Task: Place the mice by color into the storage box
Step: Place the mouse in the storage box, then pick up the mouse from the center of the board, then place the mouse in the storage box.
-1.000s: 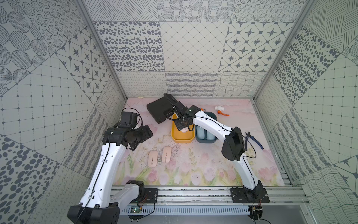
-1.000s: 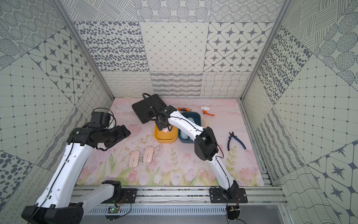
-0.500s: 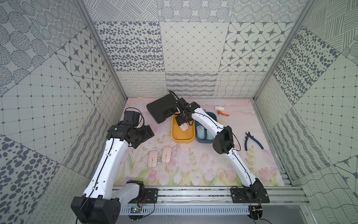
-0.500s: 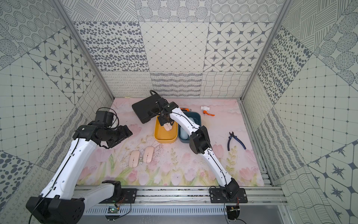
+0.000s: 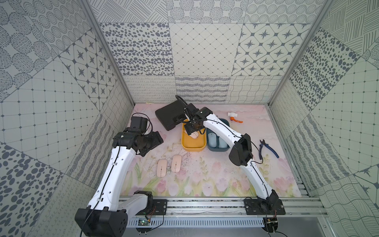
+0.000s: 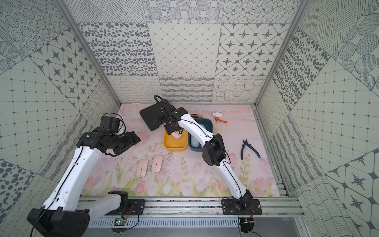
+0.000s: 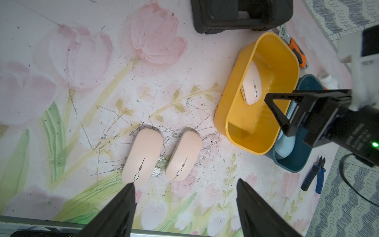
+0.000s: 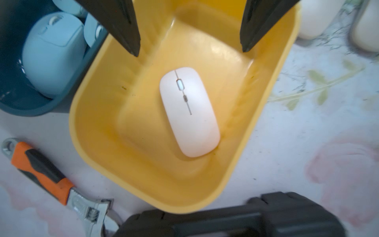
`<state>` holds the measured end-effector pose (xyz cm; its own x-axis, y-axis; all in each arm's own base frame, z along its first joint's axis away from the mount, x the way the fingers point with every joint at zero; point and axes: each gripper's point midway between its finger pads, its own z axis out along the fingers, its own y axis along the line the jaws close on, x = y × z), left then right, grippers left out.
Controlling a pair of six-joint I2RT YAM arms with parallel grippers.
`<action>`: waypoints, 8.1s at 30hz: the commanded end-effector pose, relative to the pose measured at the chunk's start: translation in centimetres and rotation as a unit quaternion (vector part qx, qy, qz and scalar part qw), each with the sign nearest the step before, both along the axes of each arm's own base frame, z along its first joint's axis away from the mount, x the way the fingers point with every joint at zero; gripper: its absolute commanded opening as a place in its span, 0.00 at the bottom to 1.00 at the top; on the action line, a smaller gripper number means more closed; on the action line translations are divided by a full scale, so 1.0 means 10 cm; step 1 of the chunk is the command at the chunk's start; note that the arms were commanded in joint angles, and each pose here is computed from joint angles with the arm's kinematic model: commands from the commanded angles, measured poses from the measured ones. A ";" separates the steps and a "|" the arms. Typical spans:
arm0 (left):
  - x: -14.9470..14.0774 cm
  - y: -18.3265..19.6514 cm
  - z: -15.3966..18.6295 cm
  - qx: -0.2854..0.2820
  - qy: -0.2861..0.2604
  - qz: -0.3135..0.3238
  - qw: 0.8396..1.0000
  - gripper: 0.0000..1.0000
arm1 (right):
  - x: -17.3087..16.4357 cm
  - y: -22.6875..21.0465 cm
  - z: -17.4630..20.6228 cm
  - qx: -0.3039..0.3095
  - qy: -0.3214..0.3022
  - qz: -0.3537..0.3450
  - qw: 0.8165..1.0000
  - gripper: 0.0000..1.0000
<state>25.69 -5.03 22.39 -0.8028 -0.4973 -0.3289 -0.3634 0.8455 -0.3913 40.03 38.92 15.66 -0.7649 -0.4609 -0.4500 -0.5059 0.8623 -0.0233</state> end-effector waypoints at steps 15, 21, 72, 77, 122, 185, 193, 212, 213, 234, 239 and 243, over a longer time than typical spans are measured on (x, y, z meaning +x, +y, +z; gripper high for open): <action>-0.35 0.03 0.24 -0.007 -0.048 -0.002 0.999 0.80 | -1.51 0.37 -0.41 0.024 0.118 -0.113 0.986 0.76; -0.48 0.06 0.23 -0.001 -0.058 -0.001 0.998 0.80 | -1.72 0.54 -0.61 0.069 0.155 -0.148 0.974 0.77; -0.53 0.01 0.13 -0.004 -0.078 -0.026 0.997 0.81 | -1.63 0.88 -1.31 0.050 0.212 -0.206 0.954 0.79; -0.50 0.01 0.12 -0.006 -0.077 -0.027 0.997 0.81 | -1.53 0.89 -1.31 0.043 0.206 -0.205 0.956 0.79; -0.44 0.00 0.06 -0.013 -0.066 -0.018 0.998 0.81 | -1.74 0.49 -0.90 0.011 0.187 -0.159 0.969 0.53; -0.35 0.00 -0.07 -0.029 -0.026 0.021 0.999 0.81 | 0.15 -0.31 -0.52 0.076 0.178 -0.165 0.967 0.66; -0.43 0.06 -0.04 -0.014 -0.025 0.026 0.999 0.81 | 0.18 -0.30 -0.64 0.072 0.181 -0.158 0.968 0.74; -0.83 0.52 0.55 0.052 -0.077 0.138 0.986 0.86 | -1.42 0.85 -0.29 0.094 0.209 -0.056 0.972 0.78; -0.89 0.56 0.60 0.055 -0.081 0.149 0.984 0.86 | -1.52 0.93 -0.31 0.097 0.215 -0.050 0.970 0.78; -1.57 0.63 0.85 0.017 -0.138 0.188 0.972 0.87 | -2.05 1.71 -0.62 0.146 0.268 -0.057 0.951 0.84; -1.58 0.64 0.84 0.015 -0.141 0.190 0.971 0.87 | -2.05 1.64 -0.79 0.121 0.270 -0.068 0.953 0.84; -1.57 0.63 0.82 0.014 -0.143 0.190 0.971 0.87 | -2.06 1.55 -0.86 0.101 0.272 -0.075 0.954 0.84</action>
